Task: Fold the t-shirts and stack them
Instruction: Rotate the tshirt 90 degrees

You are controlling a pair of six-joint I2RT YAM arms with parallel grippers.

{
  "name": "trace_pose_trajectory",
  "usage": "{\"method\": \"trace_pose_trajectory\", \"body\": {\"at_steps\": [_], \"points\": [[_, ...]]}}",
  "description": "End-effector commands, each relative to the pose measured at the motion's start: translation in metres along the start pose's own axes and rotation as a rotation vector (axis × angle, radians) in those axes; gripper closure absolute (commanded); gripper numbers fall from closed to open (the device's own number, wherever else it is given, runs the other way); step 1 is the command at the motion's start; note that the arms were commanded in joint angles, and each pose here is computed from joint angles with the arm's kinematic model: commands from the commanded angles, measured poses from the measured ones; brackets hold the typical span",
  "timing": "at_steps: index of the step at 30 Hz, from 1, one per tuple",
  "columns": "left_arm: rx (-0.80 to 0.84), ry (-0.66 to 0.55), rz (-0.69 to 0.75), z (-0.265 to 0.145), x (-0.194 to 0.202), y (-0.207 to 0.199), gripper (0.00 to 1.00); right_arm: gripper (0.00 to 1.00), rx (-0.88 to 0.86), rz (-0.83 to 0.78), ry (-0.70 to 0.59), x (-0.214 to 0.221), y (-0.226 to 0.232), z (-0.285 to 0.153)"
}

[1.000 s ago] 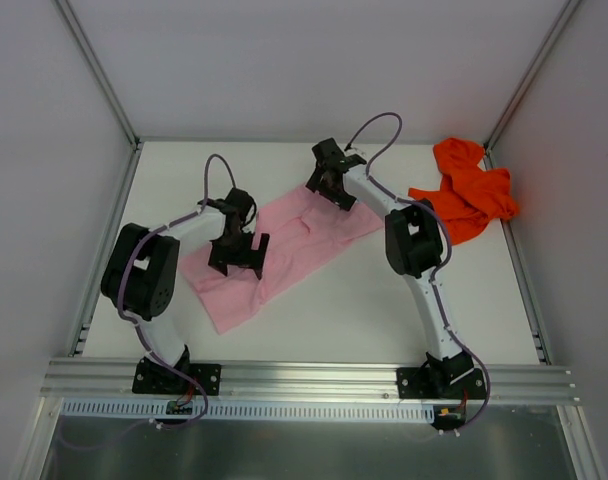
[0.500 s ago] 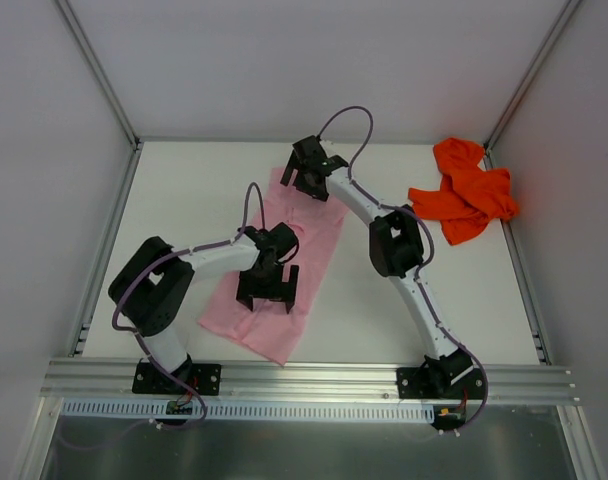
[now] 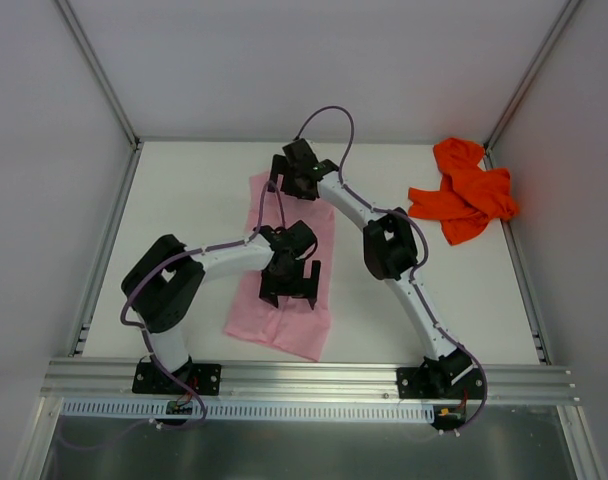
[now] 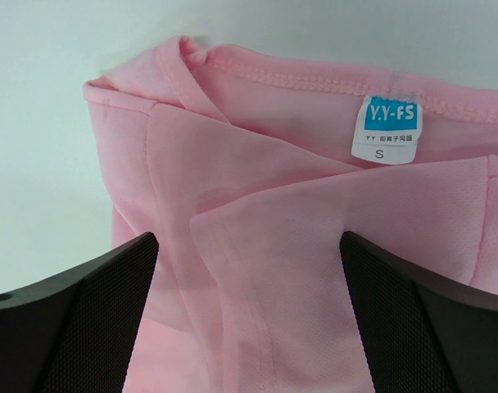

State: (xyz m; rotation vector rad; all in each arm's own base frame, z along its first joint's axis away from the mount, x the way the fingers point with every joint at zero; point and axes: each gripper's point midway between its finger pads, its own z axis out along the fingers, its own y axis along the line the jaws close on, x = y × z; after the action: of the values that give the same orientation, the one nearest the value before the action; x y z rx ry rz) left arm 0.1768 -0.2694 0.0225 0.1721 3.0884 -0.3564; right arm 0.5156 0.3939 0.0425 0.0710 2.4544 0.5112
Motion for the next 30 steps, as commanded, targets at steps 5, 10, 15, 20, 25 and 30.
{"method": "trace_pose_trajectory", "body": {"at_steps": [5,10,15,20,25,30], "points": [[0.075,-0.167,-0.056,-0.077,-0.003,-0.014,0.01,0.04,-0.141,-0.148,-0.276,-0.115,0.049,-0.118],[0.009,-0.310,-0.005,-0.087,-0.015,0.009,0.01,0.04,-0.107,-0.149,-0.353,-0.136,0.045,-0.188],[0.041,-0.280,0.055,-0.054,-0.013,0.007,0.01,0.04,0.008,-0.109,-0.175,-0.080,0.006,-0.168],[-0.073,-0.350,-0.010,-0.053,-0.009,0.042,0.01,0.04,0.007,-0.121,0.016,-0.004,0.007,-0.132],[-0.072,-0.433,-0.073,-0.069,-0.003,0.058,0.01,0.04,0.003,-0.168,0.101,0.040,0.033,-0.104],[-0.056,-0.542,-0.155,-0.089,0.006,0.079,0.01,0.04,0.214,-0.185,0.114,0.060,0.004,-0.085]]}}
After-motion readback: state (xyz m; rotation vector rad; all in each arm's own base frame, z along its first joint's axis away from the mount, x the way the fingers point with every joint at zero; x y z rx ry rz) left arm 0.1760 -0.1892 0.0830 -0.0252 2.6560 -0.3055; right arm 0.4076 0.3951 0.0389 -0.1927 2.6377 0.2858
